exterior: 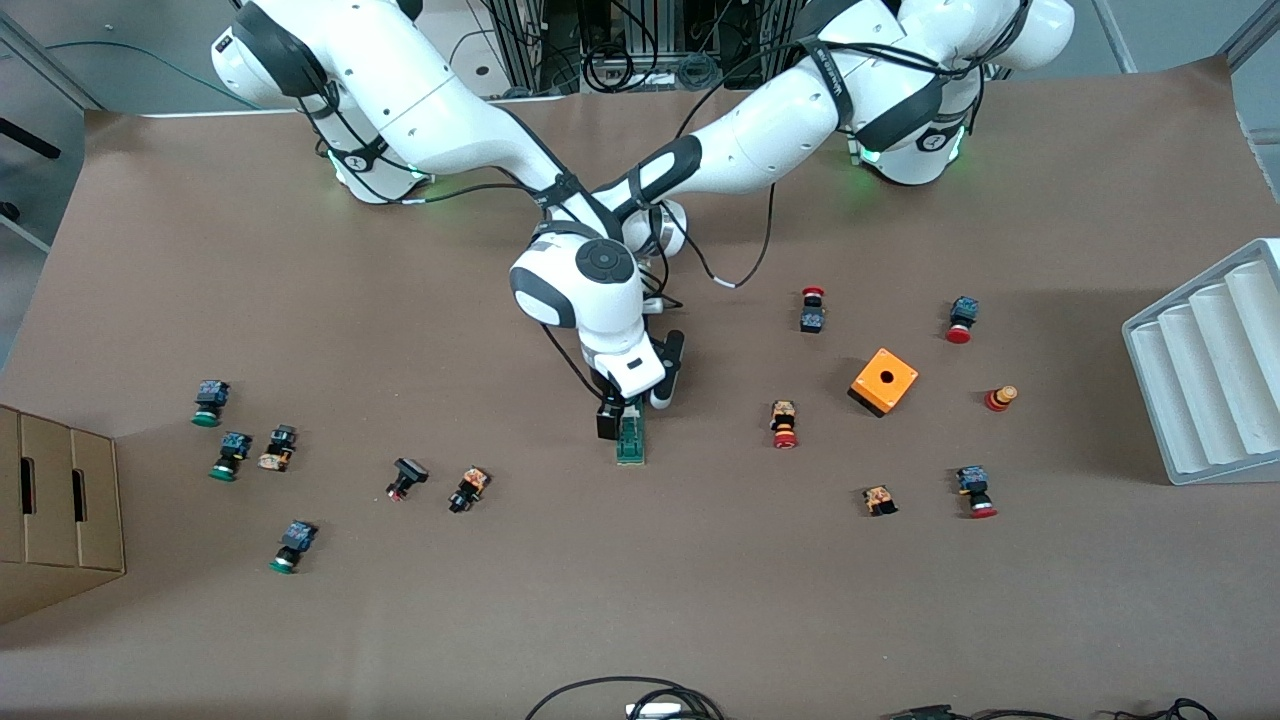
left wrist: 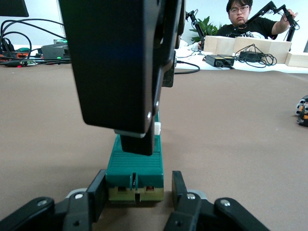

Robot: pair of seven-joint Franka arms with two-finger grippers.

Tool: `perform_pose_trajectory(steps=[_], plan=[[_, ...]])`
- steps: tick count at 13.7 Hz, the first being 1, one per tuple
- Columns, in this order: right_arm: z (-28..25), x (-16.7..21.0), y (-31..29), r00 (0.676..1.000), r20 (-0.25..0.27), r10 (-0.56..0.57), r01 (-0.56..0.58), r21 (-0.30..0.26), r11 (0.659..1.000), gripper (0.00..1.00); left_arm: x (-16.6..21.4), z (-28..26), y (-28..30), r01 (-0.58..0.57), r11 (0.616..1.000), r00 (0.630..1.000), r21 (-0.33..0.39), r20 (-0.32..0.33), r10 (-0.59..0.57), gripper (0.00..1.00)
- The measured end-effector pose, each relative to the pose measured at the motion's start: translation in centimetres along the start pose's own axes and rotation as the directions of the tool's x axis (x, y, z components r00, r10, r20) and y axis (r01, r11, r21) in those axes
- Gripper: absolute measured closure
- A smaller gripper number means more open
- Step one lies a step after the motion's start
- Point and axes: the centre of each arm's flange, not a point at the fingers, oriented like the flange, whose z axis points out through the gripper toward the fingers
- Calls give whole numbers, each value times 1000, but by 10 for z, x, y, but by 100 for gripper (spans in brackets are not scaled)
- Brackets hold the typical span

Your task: Close load switch with both arms

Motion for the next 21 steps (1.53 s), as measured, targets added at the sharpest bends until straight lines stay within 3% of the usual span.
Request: perform_pose_trajectory(steps=[21], plan=[[5,7,-2,1000,-15,-4,4,-4,1000,0,0,0,0,0,1000,1000,0,-1,0,39]])
